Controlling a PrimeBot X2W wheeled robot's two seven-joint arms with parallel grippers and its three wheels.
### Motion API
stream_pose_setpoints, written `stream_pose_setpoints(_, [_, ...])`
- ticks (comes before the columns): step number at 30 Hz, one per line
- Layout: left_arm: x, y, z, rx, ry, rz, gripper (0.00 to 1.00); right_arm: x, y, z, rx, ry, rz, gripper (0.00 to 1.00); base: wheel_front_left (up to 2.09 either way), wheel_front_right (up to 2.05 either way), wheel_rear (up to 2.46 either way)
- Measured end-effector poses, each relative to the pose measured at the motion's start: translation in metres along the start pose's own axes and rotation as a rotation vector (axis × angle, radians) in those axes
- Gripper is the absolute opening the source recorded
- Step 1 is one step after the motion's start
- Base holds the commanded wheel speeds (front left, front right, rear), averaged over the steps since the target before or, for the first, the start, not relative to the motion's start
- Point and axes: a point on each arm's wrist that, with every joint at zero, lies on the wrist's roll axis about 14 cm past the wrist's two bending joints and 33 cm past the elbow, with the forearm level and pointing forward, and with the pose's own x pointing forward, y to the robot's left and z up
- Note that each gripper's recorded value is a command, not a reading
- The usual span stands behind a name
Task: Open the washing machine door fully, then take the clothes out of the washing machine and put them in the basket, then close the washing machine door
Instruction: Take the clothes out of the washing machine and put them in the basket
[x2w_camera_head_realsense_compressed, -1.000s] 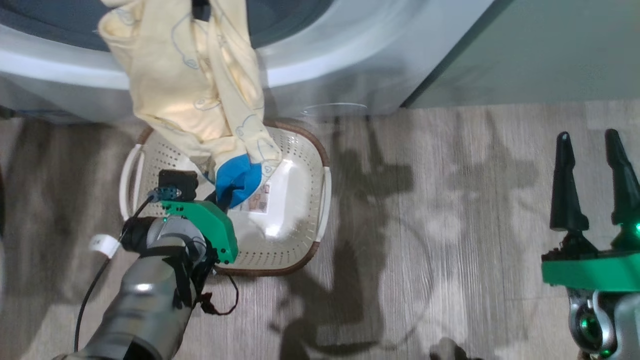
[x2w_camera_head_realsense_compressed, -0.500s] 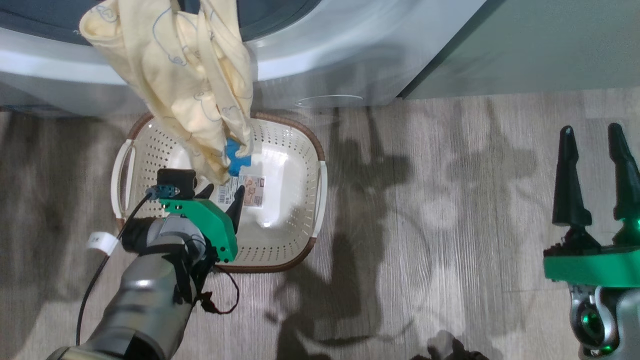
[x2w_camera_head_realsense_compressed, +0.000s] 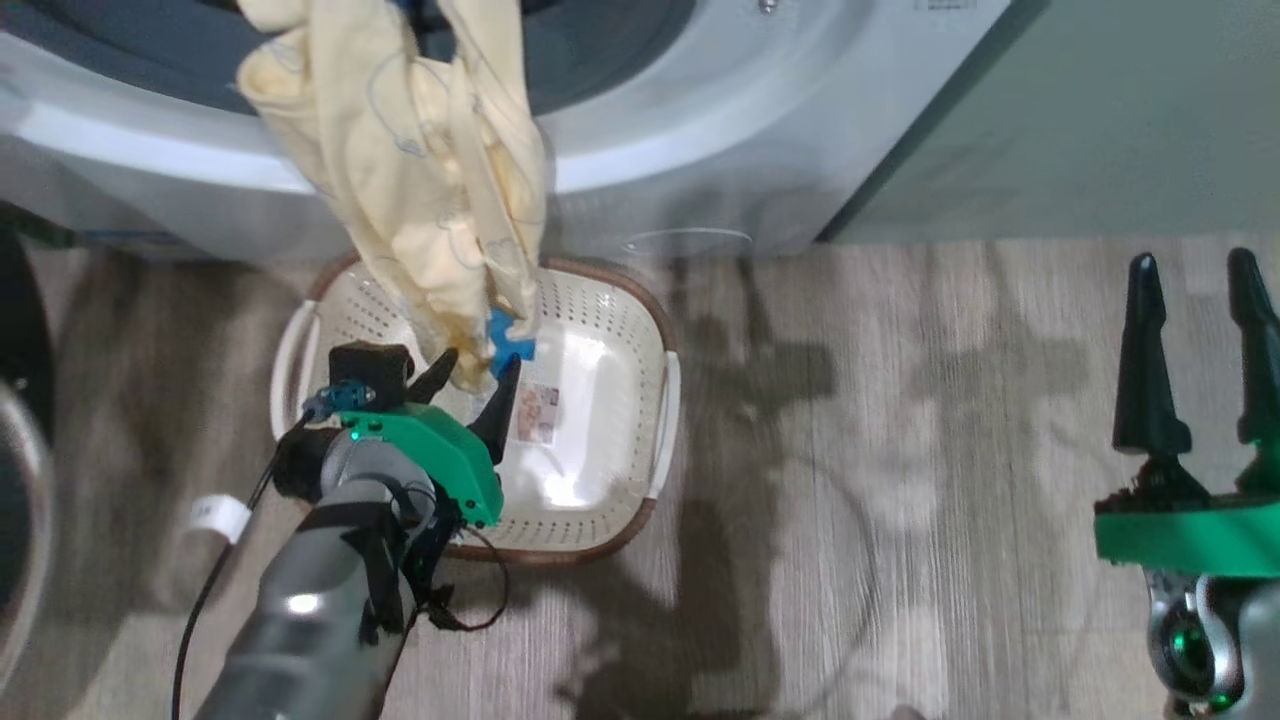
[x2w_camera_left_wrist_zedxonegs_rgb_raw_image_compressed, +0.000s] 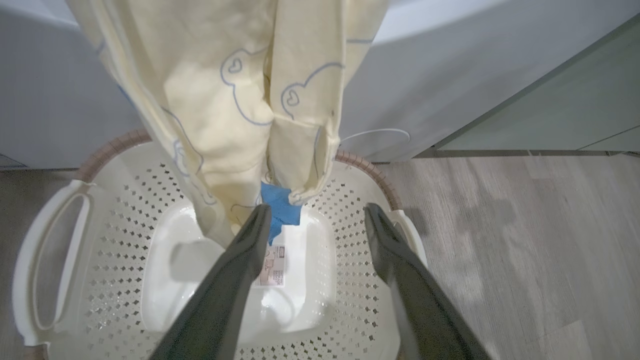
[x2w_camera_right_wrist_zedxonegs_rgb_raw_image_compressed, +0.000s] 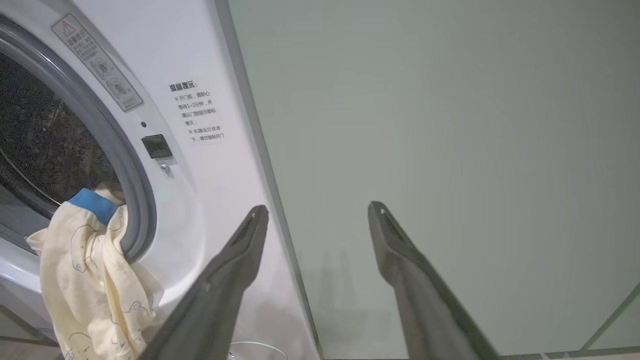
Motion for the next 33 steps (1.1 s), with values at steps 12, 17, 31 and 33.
stream_pose_setpoints(12, [-0.061,0.013,0.093,0.002,-0.365,0.054,1.0,-0.022,0.014,0.008,-0.003,0.002,0.033,1.0,0.0,0.0,0.0])
stream_pose_setpoints(17, [-0.099,0.012,0.128,0.037,-0.508,0.067,1.0,-0.033,0.021,0.013,0.006,0.001,0.05,1.0,0.0,0.0,0.0])
stream_pose_setpoints(31, [-0.188,0.012,0.15,0.134,-0.644,0.137,1.0,-0.069,0.039,0.024,0.005,-0.006,0.097,1.0,0.0,0.0,0.0])
stream_pose_setpoints(33, [-0.198,0.011,0.153,0.137,-0.659,0.144,1.0,-0.074,0.04,0.024,0.007,-0.003,0.1,1.0,0.0,0.0,0.0])
